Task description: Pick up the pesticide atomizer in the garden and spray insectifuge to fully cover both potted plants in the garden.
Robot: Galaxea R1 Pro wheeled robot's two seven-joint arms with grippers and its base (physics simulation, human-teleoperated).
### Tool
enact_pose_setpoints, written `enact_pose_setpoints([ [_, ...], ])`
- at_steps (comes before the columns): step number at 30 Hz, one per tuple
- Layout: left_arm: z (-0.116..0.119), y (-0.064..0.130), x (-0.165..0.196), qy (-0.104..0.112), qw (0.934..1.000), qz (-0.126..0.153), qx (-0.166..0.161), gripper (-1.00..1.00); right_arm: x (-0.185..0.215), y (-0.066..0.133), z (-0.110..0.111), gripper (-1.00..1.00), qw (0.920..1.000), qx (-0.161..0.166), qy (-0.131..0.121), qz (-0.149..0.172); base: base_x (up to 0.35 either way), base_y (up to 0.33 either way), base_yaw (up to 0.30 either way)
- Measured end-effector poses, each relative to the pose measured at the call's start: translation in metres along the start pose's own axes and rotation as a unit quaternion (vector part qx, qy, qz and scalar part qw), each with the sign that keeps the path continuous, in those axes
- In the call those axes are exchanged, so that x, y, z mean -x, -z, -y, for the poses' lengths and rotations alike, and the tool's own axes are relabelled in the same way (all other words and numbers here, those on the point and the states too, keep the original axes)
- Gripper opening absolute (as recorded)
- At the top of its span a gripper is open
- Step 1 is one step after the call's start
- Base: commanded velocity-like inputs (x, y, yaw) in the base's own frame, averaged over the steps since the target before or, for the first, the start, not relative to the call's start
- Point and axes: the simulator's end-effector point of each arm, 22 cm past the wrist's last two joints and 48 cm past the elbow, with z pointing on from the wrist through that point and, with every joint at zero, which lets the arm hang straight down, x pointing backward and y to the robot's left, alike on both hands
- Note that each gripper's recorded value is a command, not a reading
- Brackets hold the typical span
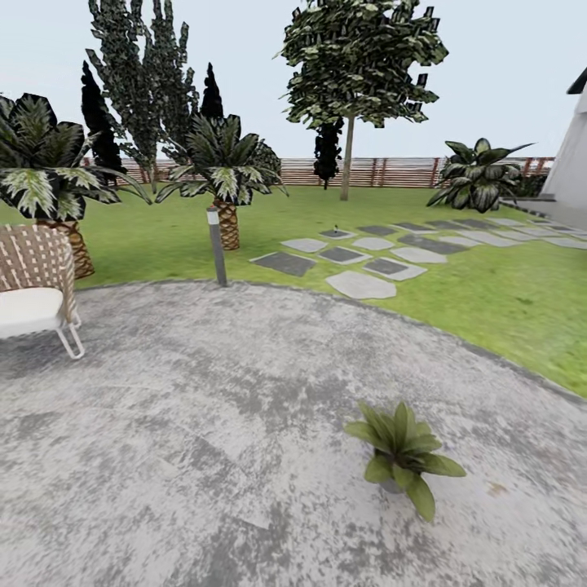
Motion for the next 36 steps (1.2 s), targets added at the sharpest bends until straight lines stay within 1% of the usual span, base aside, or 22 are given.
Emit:
enact_pose_setpoints([
  [14,0.0002,0.0000,0.0000,0.000,1.0000,0.000,0.000,1.00,0.0000,0.0000,0.0001,1.00,1.0000,0.000,0.001,0.000,0.339,0.013,0.012],
  [32,0.0001,0.0000,0.0000,0.000,1.0000,0.000,0.000,1.00,0.0000,0.0000,-0.0003,1.00,1.0000,0.001,0.001,0.000,0.336,0.116,0.271],
  [36,0.0002,0.0000,0.0000,0.000,1.0000,0.000,0.000,1.00,0.0000,0.0000,-0.0002,1.00,1.0000,0.000,0.001,0.000,0.333,0.104,0.153],
])
